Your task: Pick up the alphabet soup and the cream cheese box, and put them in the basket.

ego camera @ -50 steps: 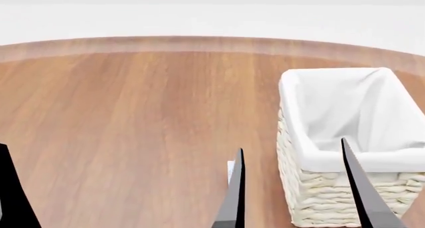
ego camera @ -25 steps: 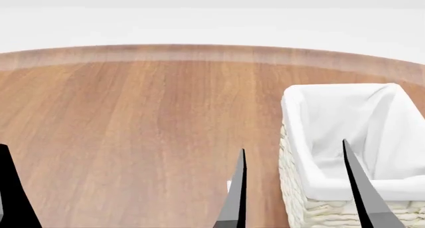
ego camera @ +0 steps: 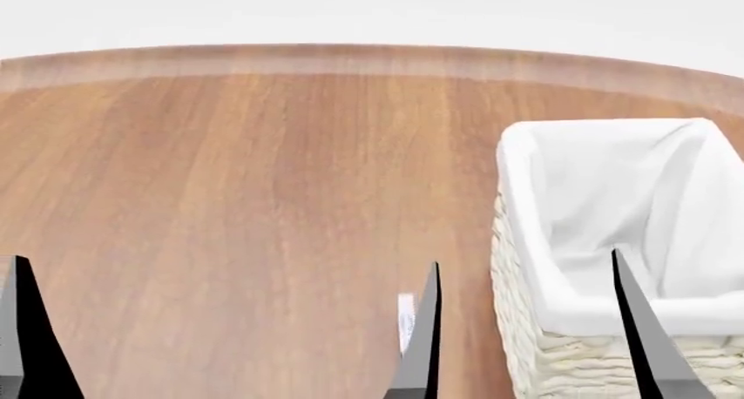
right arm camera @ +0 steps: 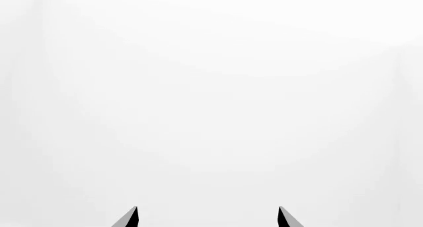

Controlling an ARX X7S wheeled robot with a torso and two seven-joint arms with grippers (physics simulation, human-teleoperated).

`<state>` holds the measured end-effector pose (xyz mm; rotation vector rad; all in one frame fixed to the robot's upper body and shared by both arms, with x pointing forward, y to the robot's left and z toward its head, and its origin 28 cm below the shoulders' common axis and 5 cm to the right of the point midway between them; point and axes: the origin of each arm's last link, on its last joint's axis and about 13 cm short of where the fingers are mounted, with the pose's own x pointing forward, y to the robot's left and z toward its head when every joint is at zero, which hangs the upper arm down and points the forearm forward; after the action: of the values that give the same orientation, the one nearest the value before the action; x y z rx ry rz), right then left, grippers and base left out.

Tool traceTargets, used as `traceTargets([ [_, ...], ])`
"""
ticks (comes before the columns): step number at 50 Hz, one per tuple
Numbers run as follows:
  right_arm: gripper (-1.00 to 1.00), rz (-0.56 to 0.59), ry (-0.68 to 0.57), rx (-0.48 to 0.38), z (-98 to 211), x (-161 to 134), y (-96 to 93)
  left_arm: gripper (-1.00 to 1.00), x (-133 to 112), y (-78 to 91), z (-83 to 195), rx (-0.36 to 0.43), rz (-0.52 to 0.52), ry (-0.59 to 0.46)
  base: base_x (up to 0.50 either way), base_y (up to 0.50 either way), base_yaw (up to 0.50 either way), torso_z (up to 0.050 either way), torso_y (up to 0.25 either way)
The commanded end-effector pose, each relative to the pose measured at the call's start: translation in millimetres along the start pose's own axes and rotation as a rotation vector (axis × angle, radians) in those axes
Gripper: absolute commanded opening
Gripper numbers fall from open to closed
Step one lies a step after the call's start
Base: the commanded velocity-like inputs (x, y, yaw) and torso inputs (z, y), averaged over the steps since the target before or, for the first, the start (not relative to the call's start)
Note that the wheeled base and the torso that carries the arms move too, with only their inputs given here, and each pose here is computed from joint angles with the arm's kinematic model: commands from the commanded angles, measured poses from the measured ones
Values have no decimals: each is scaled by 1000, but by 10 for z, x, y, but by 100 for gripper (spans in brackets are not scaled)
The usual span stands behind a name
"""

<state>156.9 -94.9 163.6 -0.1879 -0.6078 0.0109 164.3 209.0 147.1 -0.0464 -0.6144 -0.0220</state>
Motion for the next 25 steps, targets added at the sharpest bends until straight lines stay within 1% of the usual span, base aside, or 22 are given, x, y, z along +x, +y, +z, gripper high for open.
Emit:
traceTargets([
  [1, 100, 1, 0, 2, -8, -5, 3, 100, -8, -2, -10, 7, 0, 4, 0, 0, 0, 0, -102],
  [25, 100, 5, 0, 9, -26, 17, 2, 100, 1, -2, -22, 20, -2, 3, 0, 0, 0, 0, -103],
])
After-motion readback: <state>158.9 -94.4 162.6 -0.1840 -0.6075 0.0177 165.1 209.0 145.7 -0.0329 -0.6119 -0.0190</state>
